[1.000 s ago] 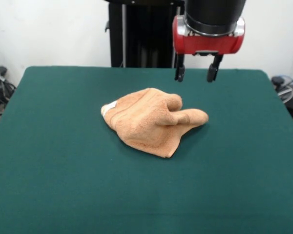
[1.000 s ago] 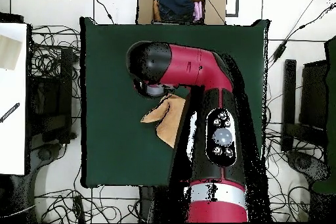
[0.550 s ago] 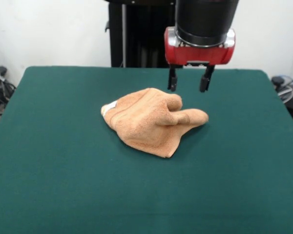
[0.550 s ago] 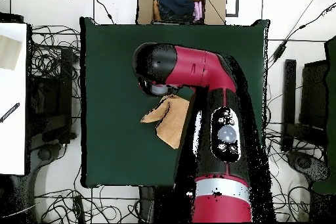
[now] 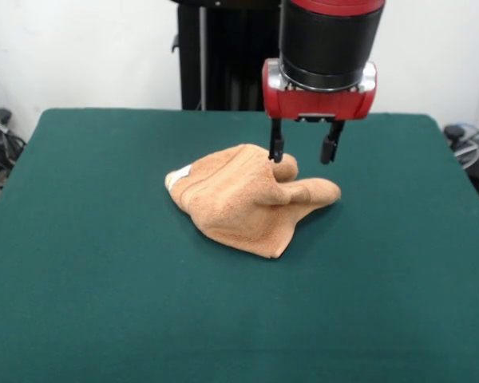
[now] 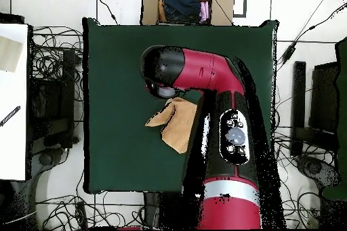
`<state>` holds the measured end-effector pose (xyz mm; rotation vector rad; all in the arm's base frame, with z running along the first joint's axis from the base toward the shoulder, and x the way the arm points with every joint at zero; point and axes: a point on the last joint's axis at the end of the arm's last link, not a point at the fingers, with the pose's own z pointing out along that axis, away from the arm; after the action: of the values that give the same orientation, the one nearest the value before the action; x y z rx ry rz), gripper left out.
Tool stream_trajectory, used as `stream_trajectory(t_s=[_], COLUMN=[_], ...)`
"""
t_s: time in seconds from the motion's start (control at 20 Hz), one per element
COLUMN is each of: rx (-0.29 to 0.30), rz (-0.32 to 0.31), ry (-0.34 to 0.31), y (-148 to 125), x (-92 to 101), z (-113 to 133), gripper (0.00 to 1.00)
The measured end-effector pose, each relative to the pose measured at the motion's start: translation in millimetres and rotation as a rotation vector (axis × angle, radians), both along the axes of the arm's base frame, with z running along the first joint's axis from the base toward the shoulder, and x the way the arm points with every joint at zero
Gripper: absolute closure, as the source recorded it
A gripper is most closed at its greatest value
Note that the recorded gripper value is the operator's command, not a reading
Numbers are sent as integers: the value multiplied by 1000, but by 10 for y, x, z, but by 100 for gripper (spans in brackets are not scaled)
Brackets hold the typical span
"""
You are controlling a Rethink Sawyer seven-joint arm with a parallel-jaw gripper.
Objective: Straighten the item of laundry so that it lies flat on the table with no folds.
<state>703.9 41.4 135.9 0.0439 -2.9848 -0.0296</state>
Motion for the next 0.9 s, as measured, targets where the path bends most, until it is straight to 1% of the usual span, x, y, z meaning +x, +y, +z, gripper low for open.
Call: stream_trajectory(t_s=[0.35, 0.9], rx=[-4, -11], rz=[-1, -5], ry=[-18, -19], y=[-10, -48], x=[9, 1], z=[-17, -21], gripper=[0, 0])
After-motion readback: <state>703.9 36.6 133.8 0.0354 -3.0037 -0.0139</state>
